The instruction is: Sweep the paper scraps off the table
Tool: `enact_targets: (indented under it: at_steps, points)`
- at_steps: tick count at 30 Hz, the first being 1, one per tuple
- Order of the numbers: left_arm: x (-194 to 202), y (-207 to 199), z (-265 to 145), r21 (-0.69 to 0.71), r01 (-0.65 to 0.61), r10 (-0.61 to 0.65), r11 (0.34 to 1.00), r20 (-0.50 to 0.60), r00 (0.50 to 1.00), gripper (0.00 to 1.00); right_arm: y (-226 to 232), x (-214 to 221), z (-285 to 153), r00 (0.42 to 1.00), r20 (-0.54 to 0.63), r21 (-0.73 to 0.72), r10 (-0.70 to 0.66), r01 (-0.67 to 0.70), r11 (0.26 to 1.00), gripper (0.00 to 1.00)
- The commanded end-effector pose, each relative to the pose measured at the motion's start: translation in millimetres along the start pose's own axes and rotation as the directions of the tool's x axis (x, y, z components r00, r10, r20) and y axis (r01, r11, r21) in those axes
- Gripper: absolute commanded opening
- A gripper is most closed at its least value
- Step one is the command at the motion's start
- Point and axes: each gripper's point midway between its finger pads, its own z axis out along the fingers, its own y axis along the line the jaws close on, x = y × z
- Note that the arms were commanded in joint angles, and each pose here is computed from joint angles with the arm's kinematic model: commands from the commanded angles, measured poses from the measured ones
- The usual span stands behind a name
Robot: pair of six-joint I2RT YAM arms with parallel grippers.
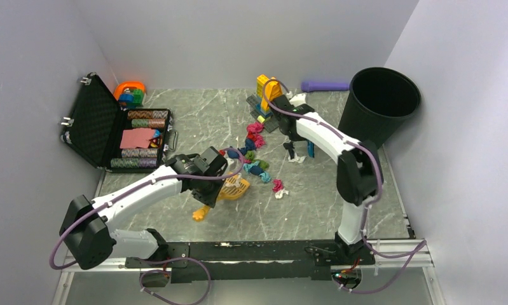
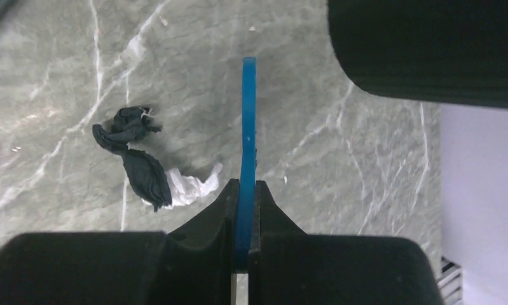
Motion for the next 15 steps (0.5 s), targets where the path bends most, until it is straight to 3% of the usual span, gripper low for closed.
enact_targets:
  at_steps: [1,5,10,13,15]
  points:
    - [-9.0,-6.6,1.4,0.026,-0.024,0.023,0.999,0.022,0.999,0.0,21.3,-7.1,12.6,0.979,-0.029,-0.05,-0.202,0.201,0.978,0.0]
    - [-9.1,-2.0,4.4,-0.002,-0.024,0.024,1.0,0.012,1.0,0.0,65.4,1.6,1.8,0.953,-0.034,-0.316,-0.303,0.277,0.908,0.0]
    - [-9.5,0.0,8.8,-0.017,-0.018,0.018,1.0,0.007,1.0,0.0,111.3,16.6,-51.1,0.941,-0.01,-0.656,-0.337,0.249,0.713,0.0]
    - [-11.4,1.3,12.1,-0.027,-0.015,0.015,1.0,0.004,1.0,0.0,115.3,14.3,-88.1,0.942,0.042,-0.734,-0.332,0.255,0.63,0.0]
    - [-12.0,0.7,13.9,-0.029,-0.016,0.016,0.999,0.002,1.0,0.0,106.6,7.0,-98.2,0.949,0.057,-0.73,-0.31,0.251,0.636,0.0]
